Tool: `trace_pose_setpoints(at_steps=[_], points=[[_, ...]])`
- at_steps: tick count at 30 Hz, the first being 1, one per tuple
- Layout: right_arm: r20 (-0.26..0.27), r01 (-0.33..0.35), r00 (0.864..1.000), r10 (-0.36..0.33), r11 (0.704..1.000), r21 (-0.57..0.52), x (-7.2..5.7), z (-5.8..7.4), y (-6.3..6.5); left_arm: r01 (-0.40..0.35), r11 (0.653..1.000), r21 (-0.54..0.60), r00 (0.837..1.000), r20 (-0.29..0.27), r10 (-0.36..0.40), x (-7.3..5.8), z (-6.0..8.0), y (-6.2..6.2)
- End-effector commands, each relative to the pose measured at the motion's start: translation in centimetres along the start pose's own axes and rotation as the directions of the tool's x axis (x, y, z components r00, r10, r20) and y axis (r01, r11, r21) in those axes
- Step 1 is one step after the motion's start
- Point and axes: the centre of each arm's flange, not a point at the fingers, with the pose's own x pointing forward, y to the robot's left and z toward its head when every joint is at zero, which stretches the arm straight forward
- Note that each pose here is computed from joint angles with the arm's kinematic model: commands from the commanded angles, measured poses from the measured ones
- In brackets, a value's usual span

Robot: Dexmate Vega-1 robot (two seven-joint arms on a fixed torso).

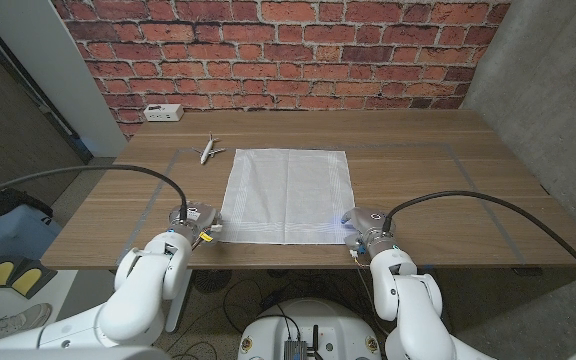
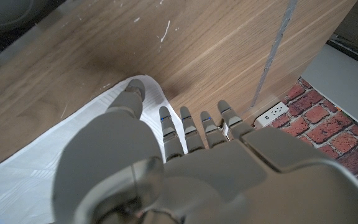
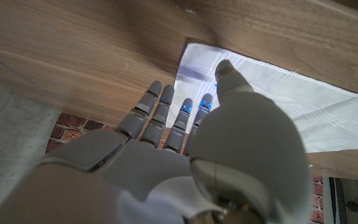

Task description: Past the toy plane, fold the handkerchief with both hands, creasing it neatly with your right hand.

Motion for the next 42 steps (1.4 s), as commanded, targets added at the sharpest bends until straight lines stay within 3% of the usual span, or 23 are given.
trace_pose_setpoints(at_steps=[1,18,32,42], points=[[-0.037,-0.049,0.998,0.048,0.998,-0.03,0.6,-0.5,0.5,0.027,0.999,0.033,0.999,-0.031,-0.026,0.2,0.2,0.1],[-0.039,-0.083,0.996,0.081,0.995,-0.05,1.8,-0.8,1.4,0.029,0.999,0.027,0.999,-0.042,-0.028,0.0,0.4,0.1],[0.023,0.06,0.998,-0.059,0.998,-0.008,2.7,-1.1,2.6,0.036,0.999,0.022,0.998,-0.044,-0.035,0.1,0.2,0.2],[0.051,0.142,0.988,-0.143,0.99,0.029,3.1,-0.8,2.2,0.04,0.999,0.028,0.998,-0.045,-0.038,0.1,0.2,0.3]])
